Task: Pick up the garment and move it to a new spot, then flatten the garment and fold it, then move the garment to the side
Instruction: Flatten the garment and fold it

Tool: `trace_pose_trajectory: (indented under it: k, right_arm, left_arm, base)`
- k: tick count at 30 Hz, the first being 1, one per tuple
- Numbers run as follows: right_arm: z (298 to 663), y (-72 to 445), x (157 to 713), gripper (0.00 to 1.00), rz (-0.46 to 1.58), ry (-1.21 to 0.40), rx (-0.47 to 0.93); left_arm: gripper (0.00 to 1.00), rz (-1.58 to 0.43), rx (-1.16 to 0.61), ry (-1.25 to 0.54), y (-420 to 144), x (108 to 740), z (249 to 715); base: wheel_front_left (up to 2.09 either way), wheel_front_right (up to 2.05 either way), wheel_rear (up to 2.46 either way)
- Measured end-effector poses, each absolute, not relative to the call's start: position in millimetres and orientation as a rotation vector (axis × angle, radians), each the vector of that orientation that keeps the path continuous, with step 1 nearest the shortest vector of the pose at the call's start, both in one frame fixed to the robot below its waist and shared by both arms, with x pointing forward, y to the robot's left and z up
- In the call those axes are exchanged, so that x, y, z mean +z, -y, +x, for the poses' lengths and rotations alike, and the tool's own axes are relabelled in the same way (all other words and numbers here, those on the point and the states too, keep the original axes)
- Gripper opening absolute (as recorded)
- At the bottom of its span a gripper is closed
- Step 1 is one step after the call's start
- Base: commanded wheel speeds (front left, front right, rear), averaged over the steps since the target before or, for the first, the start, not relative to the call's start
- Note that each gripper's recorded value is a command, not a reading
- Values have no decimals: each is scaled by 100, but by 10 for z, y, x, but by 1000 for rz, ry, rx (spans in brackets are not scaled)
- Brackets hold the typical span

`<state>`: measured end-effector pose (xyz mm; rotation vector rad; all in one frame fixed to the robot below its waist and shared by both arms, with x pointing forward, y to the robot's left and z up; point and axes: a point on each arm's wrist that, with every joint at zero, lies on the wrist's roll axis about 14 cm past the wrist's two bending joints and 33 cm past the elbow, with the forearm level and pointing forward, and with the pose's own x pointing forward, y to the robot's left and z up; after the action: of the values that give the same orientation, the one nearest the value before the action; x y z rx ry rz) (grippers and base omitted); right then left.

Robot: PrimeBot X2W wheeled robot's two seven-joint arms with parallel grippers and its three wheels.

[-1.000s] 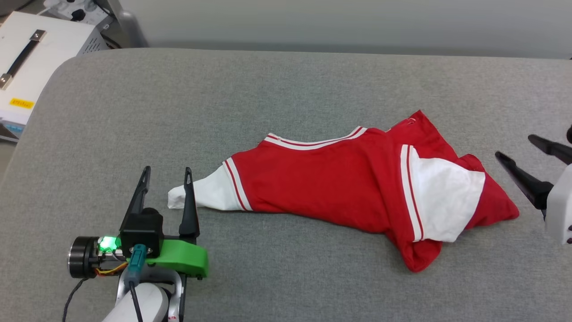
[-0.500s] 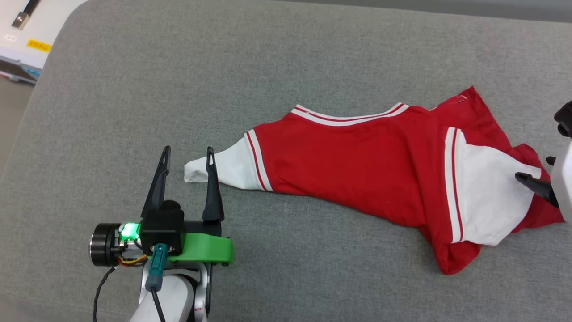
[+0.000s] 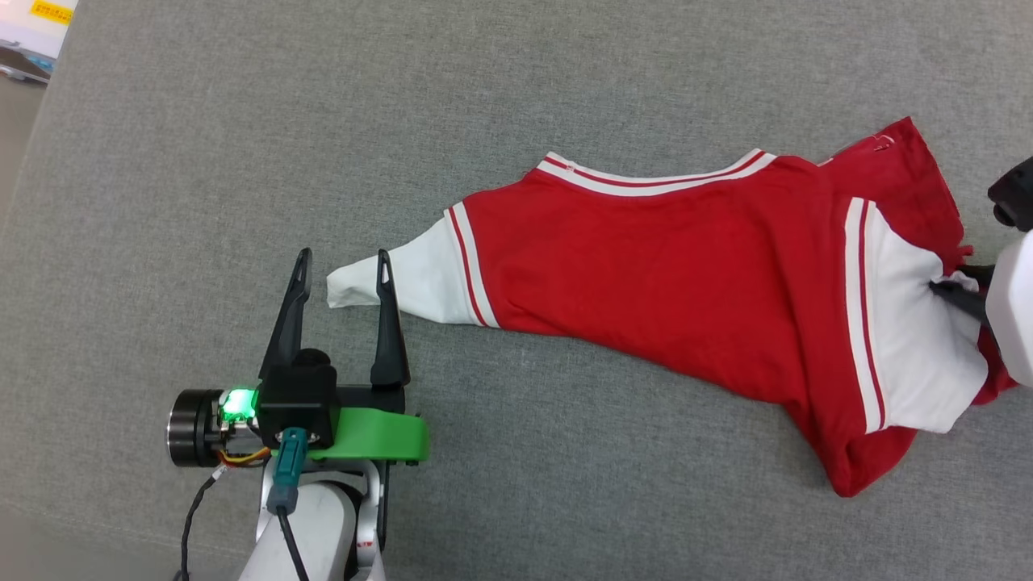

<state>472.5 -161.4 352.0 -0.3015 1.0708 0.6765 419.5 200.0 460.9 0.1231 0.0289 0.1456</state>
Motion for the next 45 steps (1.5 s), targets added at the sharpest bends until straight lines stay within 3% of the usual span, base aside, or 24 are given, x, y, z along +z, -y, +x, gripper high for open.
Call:
trace_pose_trajectory:
  k: [6, 15, 20, 33, 41, 45]
  right_arm:
    - [5088, 1493, 3841, 0, -267, -874, 653]
    - [5829, 1667, 4818, 0, -313, -513, 523]
    - [5904, 1725, 5045, 0, -307, -425, 492]
    - [4284, 1769, 4213, 0, -203, -635, 638]
    - [3381, 2171, 3758, 0, -70, -804, 521]
    - [3150, 2347, 3647, 0, -30, -830, 452]
  left_arm:
    - [100, 116, 134, -13, -1975, 4662, 4209]
    - [100, 115, 128, 24, -1980, 4807, 4168]
    - [100, 114, 136, 33, -1990, 4853, 4112]
    - [100, 80, 113, 23, -1910, 4878, 3762]
    - [100, 71, 55, 53, -1753, 4963, 3781]
    - [100, 68, 39, 62, -1710, 4988, 3795]
  base:
    - [0, 0, 0]
    - [0, 0, 0]
    - [0, 0, 0]
    - [0, 0, 0]
    - [0, 0, 0]
    - [0, 0, 0]
